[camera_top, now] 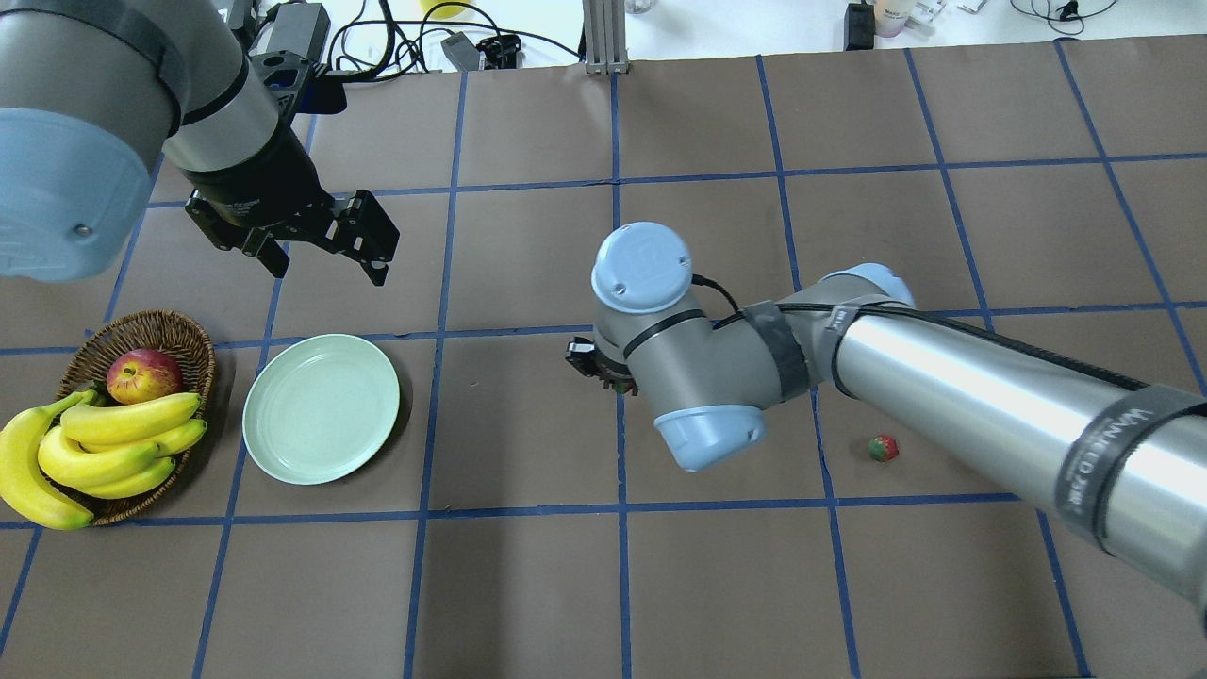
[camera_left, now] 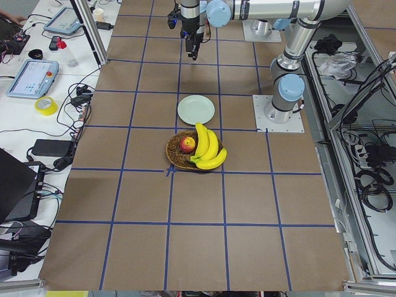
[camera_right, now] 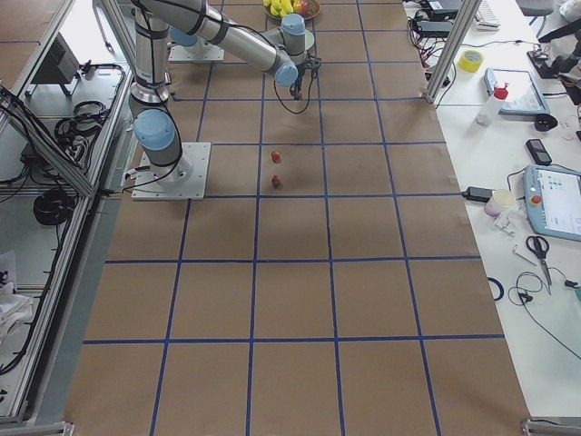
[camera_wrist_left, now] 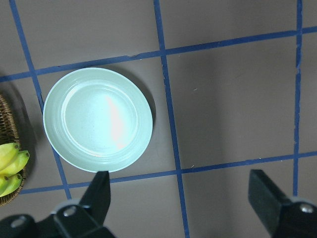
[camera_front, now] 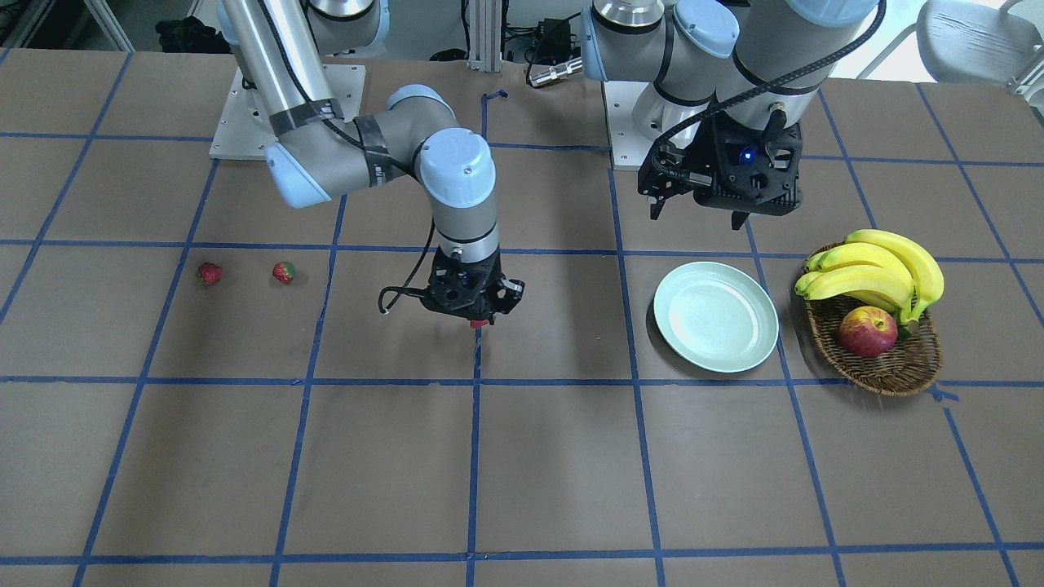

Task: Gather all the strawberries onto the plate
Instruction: 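Carry the strawberry toward the table center and release it, then return the right gripper to the remaining two strawberries, then grasp the second strawberry with the right gripper, then carry the second strawberry beside the first and open the right gripper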

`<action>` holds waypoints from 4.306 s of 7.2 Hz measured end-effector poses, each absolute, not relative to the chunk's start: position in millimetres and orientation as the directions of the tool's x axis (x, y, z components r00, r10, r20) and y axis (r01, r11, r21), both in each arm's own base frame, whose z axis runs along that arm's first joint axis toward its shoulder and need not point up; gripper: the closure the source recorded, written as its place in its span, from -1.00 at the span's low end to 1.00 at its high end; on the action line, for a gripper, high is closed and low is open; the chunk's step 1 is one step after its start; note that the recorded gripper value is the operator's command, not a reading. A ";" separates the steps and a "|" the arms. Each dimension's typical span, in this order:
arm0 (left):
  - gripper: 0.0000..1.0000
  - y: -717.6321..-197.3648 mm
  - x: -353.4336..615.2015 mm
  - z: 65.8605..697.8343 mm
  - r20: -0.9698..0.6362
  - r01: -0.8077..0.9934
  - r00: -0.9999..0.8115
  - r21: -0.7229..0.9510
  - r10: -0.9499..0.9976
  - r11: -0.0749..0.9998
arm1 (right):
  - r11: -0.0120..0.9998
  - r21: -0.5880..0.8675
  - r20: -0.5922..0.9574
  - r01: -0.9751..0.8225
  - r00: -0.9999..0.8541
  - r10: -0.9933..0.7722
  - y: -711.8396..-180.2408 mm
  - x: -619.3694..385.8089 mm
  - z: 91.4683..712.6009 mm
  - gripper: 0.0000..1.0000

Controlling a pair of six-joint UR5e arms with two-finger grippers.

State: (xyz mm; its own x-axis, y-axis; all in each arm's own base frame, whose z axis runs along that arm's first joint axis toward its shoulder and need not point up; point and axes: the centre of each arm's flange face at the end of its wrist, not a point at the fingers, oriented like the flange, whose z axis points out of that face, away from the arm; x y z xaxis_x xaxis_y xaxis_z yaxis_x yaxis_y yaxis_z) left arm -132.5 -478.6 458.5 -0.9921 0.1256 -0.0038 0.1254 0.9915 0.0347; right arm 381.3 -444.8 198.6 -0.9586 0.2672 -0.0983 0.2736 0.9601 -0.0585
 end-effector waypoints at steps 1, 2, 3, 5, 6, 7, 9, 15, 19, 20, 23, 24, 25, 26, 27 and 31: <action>-1.00 -478.5 -132.6 458.1 -0.004 0.125 -0.992 0.036 0.125 0.991 | 0.950 -0.059 -0.119 0.305 -0.947 0.297 -445.2 417.4 198.4 0.98; -1.00 -478.5 -132.9 457.6 -0.003 0.126 -0.992 0.037 0.126 0.991 | 0.944 -0.052 -0.140 0.326 -0.938 0.316 -446.2 444.4 198.8 0.78; -1.00 -478.6 -133.1 456.7 -0.003 0.127 -0.992 0.039 0.127 0.991 | 0.942 -0.040 -0.149 0.333 -0.934 0.324 -445.9 457.6 195.9 -0.35; -1.00 -479.1 -133.7 455.2 0.002 0.122 -0.993 0.041 0.122 0.992 | 0.940 -0.014 -0.130 0.341 -0.933 0.337 -442.3 462.2 186.9 -1.00; -1.00 -479.3 -134.2 454.5 0.005 0.122 -0.993 0.042 0.122 0.992 | 0.936 -0.003 -0.118 0.352 -0.930 0.349 -440.6 461.5 184.7 -1.00; -1.00 -479.3 -134.8 454.2 0.006 0.122 -0.992 0.043 0.122 0.992 | 0.937 -0.006 -0.114 0.348 -0.931 0.345 -441.2 460.8 188.4 -1.00; -1.00 -479.3 -135.6 453.9 0.006 0.125 -0.992 0.043 0.125 0.991 | 0.954 -0.046 -0.075 0.296 -0.953 0.292 -450.4 433.1 225.9 -1.00; -1.00 -479.6 -136.1 453.1 0.004 0.132 -0.991 0.045 0.132 0.990 | 0.994 -0.004 0.130 0.112 -0.985 0.111 -498.7 199.4 301.9 -0.98; -1.00 -479.6 -136.0 453.1 0.004 0.133 -0.991 0.045 0.132 0.990 | 0.995 0.092 0.123 -0.034 -0.991 -0.045 -462.8 98.9 276.4 -0.86; -1.00 -479.5 -136.1 453.1 0.005 0.133 -0.991 0.046 0.133 0.990 | 0.995 0.096 0.118 -0.041 -0.992 -0.052 -452.0 88.6 260.7 -0.89; -1.00 -479.6 -136.2 453.2 0.006 0.132 -0.991 0.045 0.132 0.990 | 1.000 0.021 0.093 -0.023 -0.995 -0.025 -403.0 76.0 197.3 -0.90; -1.00 -479.0 -136.4 454.4 0.007 0.132 -0.991 0.042 0.132 0.990 | 1.000 0.022 0.078 -0.013 -0.997 -0.014 -396.5 71.3 188.7 -0.76; -1.00 -478.3 -136.2 455.0 0.007 0.132 -0.991 0.042 0.132 0.990 | 1.000 0.028 0.058 0.000 -0.998 -0.002 -394.5 65.8 184.5 -0.74; -1.00 -480.7 -135.3 453.5 0.005 0.132 -0.991 0.039 0.132 0.991 | 0.999 0.039 0.039 0.014 -0.999 0.012 -394.1 61.7 180.6 -0.71; -1.00 -486.0 -134.5 453.1 0.004 0.126 -0.992 0.017 0.126 0.992 | 0.998 0.050 0.021 0.025 -0.999 0.024 -394.3 59.6 175.8 -0.61; -1.00 -485.9 -131.8 437.0 -0.005 0.078 -0.997 0.001 0.078 0.997 | 0.996 0.087 0.026 0.030 -0.999 0.028 -390.9 58.0 168.0 0.07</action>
State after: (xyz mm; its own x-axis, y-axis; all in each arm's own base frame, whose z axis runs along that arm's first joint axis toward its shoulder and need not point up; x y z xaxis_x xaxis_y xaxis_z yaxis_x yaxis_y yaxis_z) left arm -131.8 -485.9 437.0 -0.9970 0.0777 -0.0055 0.0777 0.9970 0.0010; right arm 58.0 -390.9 168.0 -0.9993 0.0282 0.0256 0.0303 0.9957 0.0875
